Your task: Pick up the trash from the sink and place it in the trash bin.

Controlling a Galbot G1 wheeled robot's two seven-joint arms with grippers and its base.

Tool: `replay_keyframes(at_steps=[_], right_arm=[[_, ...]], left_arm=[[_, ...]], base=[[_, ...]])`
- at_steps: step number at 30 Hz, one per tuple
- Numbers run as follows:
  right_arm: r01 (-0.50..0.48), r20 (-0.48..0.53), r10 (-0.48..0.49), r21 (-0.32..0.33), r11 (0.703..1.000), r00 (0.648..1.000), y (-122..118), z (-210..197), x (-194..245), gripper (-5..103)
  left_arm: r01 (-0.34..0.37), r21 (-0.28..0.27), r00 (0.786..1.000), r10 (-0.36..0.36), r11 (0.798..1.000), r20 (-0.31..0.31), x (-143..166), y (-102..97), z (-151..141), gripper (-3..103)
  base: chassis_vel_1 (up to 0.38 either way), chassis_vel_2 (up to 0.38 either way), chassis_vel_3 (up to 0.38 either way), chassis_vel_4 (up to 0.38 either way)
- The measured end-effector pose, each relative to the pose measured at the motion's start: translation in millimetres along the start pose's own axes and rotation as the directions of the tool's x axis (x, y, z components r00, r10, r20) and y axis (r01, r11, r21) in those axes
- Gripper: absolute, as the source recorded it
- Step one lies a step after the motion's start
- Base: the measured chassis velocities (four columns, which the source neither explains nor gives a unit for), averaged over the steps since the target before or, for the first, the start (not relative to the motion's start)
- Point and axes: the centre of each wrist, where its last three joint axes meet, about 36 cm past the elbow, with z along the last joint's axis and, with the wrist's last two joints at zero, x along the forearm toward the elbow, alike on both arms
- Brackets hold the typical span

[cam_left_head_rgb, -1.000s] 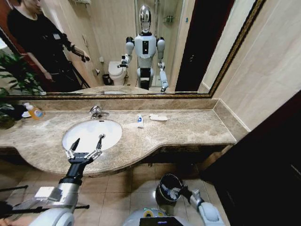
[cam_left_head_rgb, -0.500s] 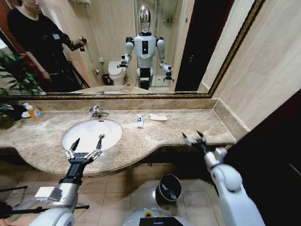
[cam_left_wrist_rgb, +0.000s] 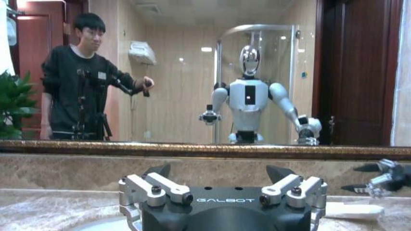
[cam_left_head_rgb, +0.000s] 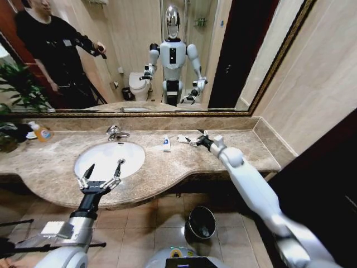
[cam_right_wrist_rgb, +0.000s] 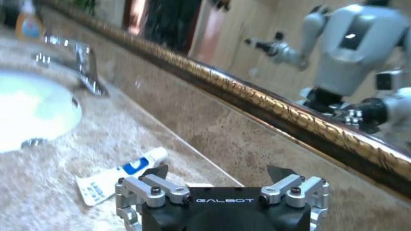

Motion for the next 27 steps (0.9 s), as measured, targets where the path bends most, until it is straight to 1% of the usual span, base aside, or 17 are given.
replay_keyframes(at_steps=[2, 3, 4, 6, 7, 10, 11, 13, 14, 15, 17, 18, 20, 27], right_arm=[[0.016, -0.053, -0.015, 0.026, 1.000, 0.998, -9.9, -12.9, -10.2, 100], [0.018, -0.096, -0.014, 0.037, 0.999, 0.995, -18.0, -24.6, -17.6, 100], [0.018, -0.096, -0.014, 0.037, 0.999, 0.995, -18.0, -24.6, -17.6, 100], [0.027, -0.206, -0.025, 0.009, 1.000, 0.978, -27.2, -47.4, -28.0, 100], [0.027, -0.206, -0.025, 0.009, 1.000, 0.978, -27.2, -47.4, -28.0, 100], [0.066, -0.315, -0.072, -0.031, 0.997, 0.946, -31.5, -63.3, -37.6, 100], [0.066, -0.315, -0.072, -0.031, 0.997, 0.946, -31.5, -63.3, -37.6, 100], [0.072, -0.356, -0.085, -0.049, 0.996, 0.931, -31.6, -64.7, -44.2, 100], [0.072, -0.356, -0.085, -0.049, 0.996, 0.931, -31.6, -64.7, -44.2, 100], [0.077, -0.383, -0.094, -0.060, 0.995, 0.919, -31.8, -65.2, -49.1, 100], [0.083, -0.408, -0.102, -0.065, 0.994, 0.907, -30.6, -63.1, -57.3, 100], [0.083, -0.408, -0.102, -0.065, 0.994, 0.907, -30.6, -63.1, -57.3, 100], [0.083, -0.438, -0.099, -0.056, 0.995, 0.893, -30.0, -60.0, -68.1, 100], [0.081, -0.475, -0.083, -0.024, 0.996, 0.876, -31.7, -63.5, -79.9, 100]], left_arm=[[0.000, 0.000, 1.000, 0.000, 1.000, 0.000, 0.0, 0.0, 0.0, 100], [0.000, 0.000, 1.000, 0.000, 1.000, 0.000, 0.0, 0.0, 0.0, 100], [0.000, 0.000, 1.000, 0.000, 1.000, 0.000, 0.0, 0.0, 0.0, 100], [0.000, 0.000, 1.000, 0.000, 1.000, 0.000, 0.0, 0.0, 0.0, 100], [0.000, 0.000, 1.000, 0.000, 1.000, 0.000, 0.0, 0.0, 0.0, 100], [0.000, 0.000, 1.000, 0.000, 1.000, 0.000, 0.0, 0.0, 0.0, 100], [0.000, 0.000, 1.000, 0.000, 1.000, 0.000, 0.0, 0.0, 0.0, 100], [0.000, 0.000, 1.000, 0.000, 1.000, 0.000, 0.0, 0.0, 0.0, 100], [0.000, 0.000, 1.000, 0.000, 1.000, 0.000, 0.0, 0.0, 0.0, 100], [0.000, 0.000, 1.000, 0.000, 1.000, 0.000, 0.0, 0.0, 0.0, 100], [0.000, 0.000, 1.000, 0.000, 1.000, 0.000, 0.0, 0.0, 0.0, 100], [0.000, 0.000, 1.000, 0.000, 1.000, 0.000, 0.0, 0.0, 0.0, 100], [0.000, 0.000, 1.000, 0.000, 1.000, 0.000, 0.0, 0.0, 0.0, 100], [0.000, 0.000, 1.000, 0.000, 1.000, 0.000, 0.0, 0.0, 0.0, 100]], base=[[0.000, 0.000, 0.000, 0.000], [0.000, 0.000, 0.000, 0.000], [0.000, 0.000, 0.000, 0.000], [0.000, 0.000, 0.000, 0.000], [0.000, 0.000, 0.000, 0.000], [0.000, 0.000, 0.000, 0.000], [0.000, 0.000, 0.000, 0.000], [0.000, 0.000, 0.000, 0.000], [0.000, 0.000, 0.000, 0.000], [0.000, 0.000, 0.000, 0.000], [0.000, 0.000, 0.000, 0.000], [0.000, 0.000, 0.000, 0.000], [0.000, 0.000, 0.000, 0.000], [0.000, 0.000, 0.000, 0.000]])
